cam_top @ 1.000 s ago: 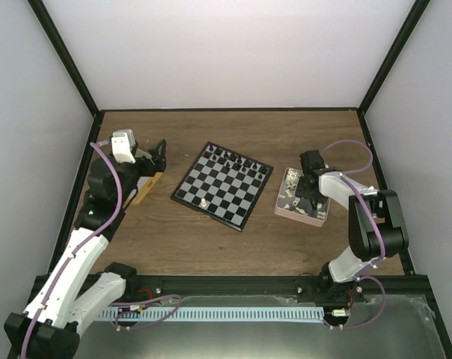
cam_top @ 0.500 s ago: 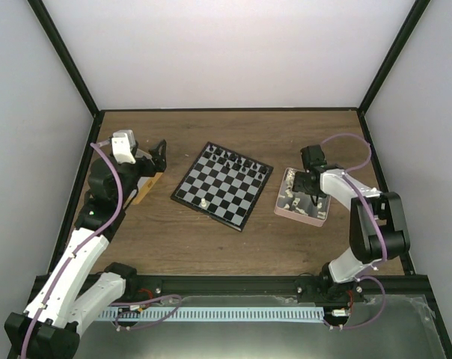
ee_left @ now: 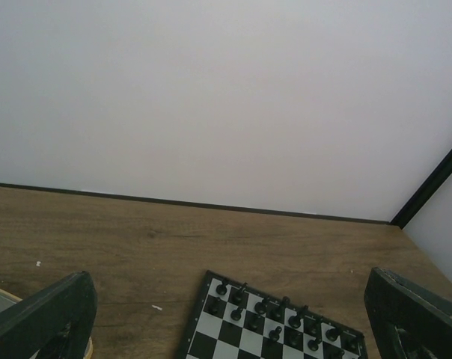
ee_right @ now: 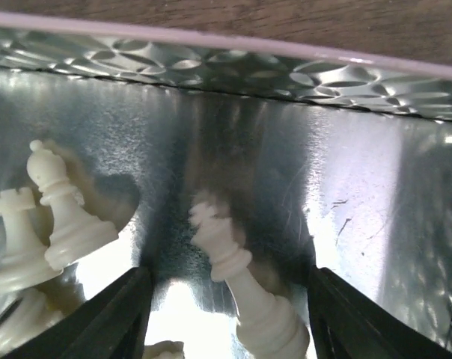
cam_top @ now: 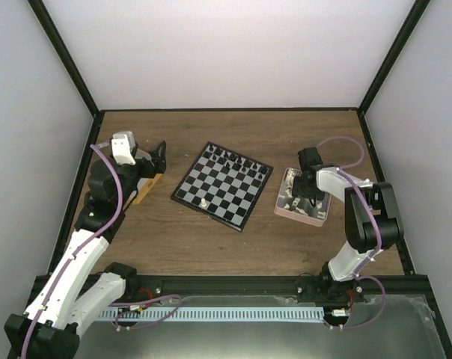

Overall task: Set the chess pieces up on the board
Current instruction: Pick up the chess piece from the storage box.

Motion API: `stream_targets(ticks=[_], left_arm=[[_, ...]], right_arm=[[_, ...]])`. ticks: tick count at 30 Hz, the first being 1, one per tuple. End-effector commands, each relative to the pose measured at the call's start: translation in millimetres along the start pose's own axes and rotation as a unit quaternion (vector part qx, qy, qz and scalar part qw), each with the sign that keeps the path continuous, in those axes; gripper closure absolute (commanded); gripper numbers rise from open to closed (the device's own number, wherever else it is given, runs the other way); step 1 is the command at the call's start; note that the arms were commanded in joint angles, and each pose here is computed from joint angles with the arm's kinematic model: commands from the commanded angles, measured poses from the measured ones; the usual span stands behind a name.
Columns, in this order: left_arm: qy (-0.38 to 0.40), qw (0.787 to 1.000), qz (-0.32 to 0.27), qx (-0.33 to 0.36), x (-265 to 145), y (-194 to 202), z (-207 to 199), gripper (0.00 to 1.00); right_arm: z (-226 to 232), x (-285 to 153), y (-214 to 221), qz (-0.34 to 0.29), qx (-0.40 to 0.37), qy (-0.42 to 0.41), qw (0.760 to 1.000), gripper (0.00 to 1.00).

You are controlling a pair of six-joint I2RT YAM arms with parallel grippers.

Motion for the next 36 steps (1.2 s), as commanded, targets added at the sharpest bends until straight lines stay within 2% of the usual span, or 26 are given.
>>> stream_targets(ticks=[1,7,13,23,27,30,36], left_arm=[[0.003,1.0,-0.015,0.004,-3.5,-4.2,-0.4,0.0],[0.003,1.0,-0.016,0.004,-4.4,-4.5,-0.4,0.0],[0.002,1.0,-0.018,0.004,-6.1,-5.0,-0.2,0.0],[0.003,1.0,-0.018,0.004,-6.1,-4.7,-0.6,0.0],[0.003,1.0,-0.018,0.004,-6.0,-4.7,-0.6,0.0],[0.002,1.0,-0.018,0.004,-5.9,-4.4,0.2,0.0],[0.004,1.0,-0.017,0.004,-5.5,-4.4,-0.4,0.0]], right_arm=[[-3.6,-3.1,5.5,0.02,0.025,-0.001,0.999,0.44],[-2.4,-4.8,1.6,0.008,0.036,-0.007,0.999,0.55],[-4.3,3.5,-7.2,0.01,0.039,0.009,0.999,0.58],[-4.1,2.4,-7.0,-0.009,0.081,0.004,0.997,0.73],[-3.1,4.4,-11.1,-0.011,0.073,0.001,0.997,0.73],[-4.5,5.9,-14.7,-0.012,0.07,0.005,0.997,0.8],[-5.8,-0.1,-22.9,-0.036,0.078,0.004,0.996,0.86]])
Point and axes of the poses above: each gripper's point midway between its finger pads, its own x axis out along the fingers, its own z axis along the line the jaws close on, y = z × x, the point moved 6 cm from there along -x, back along the fingers, and after that the axes turned 15 degrees about -x, right-handed, at the moved point
